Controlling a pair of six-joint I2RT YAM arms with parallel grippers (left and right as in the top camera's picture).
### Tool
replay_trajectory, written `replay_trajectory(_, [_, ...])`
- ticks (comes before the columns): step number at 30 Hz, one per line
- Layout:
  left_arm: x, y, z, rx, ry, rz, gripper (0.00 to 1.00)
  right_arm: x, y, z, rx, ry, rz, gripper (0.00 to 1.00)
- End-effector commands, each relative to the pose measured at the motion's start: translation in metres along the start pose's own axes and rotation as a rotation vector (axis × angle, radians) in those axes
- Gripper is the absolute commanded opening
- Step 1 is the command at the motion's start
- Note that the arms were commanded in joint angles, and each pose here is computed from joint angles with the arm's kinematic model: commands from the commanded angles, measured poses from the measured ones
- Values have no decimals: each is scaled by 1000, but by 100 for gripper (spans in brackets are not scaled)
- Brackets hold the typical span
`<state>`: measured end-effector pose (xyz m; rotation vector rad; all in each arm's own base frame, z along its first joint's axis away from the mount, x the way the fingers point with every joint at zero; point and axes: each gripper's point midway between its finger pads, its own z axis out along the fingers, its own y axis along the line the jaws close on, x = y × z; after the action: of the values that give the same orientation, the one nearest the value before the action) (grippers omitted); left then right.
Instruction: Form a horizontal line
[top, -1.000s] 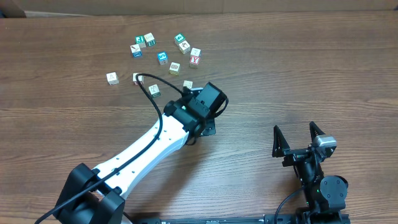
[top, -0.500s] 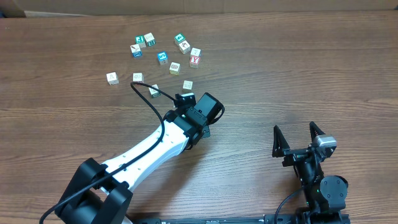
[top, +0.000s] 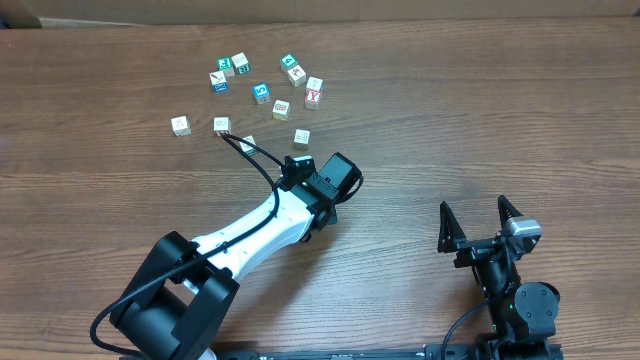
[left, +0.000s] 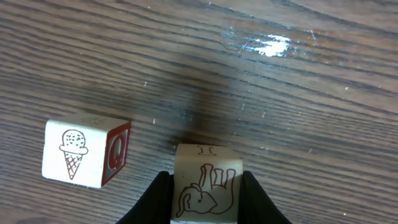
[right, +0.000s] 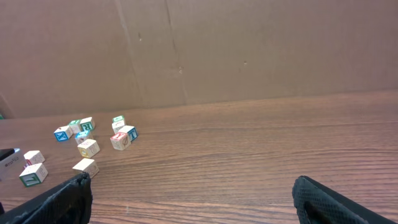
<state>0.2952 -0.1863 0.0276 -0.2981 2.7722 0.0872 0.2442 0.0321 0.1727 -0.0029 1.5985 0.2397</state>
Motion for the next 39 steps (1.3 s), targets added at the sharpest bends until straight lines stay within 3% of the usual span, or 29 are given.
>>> replay_trajectory(1, [-1,1,3,-16,-22,48,4,2,-2,0,10,-3,-3,100])
replay_trajectory(39, [-3,0,3,-12,-27,65,4,2,-2,0,10,-3,-3,100])
